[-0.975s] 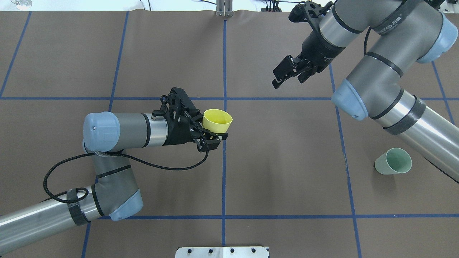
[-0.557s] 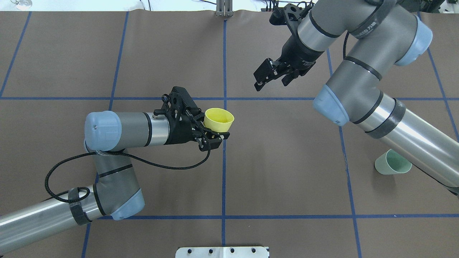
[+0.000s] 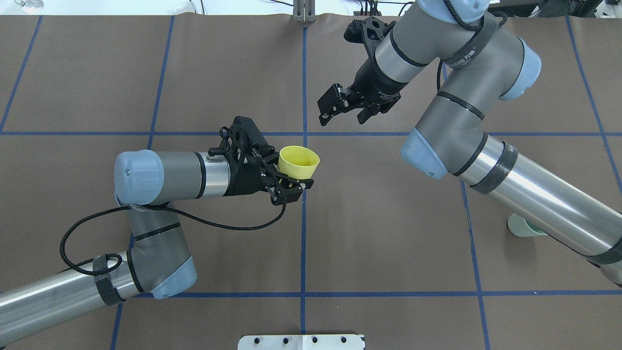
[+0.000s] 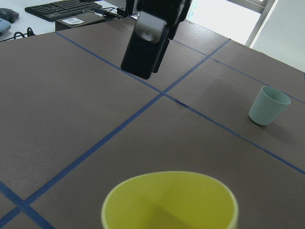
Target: Transfer and stack yellow cup on green cup
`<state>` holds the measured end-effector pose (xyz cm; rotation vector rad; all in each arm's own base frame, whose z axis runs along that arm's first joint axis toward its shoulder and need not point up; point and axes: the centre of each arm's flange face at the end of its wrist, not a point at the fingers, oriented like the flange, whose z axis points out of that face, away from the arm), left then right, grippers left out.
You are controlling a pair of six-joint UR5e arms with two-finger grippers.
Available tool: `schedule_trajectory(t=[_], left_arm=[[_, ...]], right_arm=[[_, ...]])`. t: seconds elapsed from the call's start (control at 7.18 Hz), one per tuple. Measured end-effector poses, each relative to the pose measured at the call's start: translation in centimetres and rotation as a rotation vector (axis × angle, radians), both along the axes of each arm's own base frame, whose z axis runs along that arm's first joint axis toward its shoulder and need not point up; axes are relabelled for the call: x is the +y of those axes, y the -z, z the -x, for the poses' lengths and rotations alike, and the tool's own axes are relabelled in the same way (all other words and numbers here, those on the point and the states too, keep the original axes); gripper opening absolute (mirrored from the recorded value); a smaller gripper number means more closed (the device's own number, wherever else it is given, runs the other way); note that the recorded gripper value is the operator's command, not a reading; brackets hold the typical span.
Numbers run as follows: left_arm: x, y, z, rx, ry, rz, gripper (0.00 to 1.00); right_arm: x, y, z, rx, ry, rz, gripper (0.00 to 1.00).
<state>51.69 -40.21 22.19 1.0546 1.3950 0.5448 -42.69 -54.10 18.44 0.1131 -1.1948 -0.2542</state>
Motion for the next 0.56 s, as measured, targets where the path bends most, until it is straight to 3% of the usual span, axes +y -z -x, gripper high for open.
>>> schedule_trajectory(t=[0.56], left_arm=[[0.1,0.7,-0.4,0.006,-0.003,-0.003,0.28]], right_arm=[[1.1,0.6,1.1,-0.033,-0.001,0.03,0.94]])
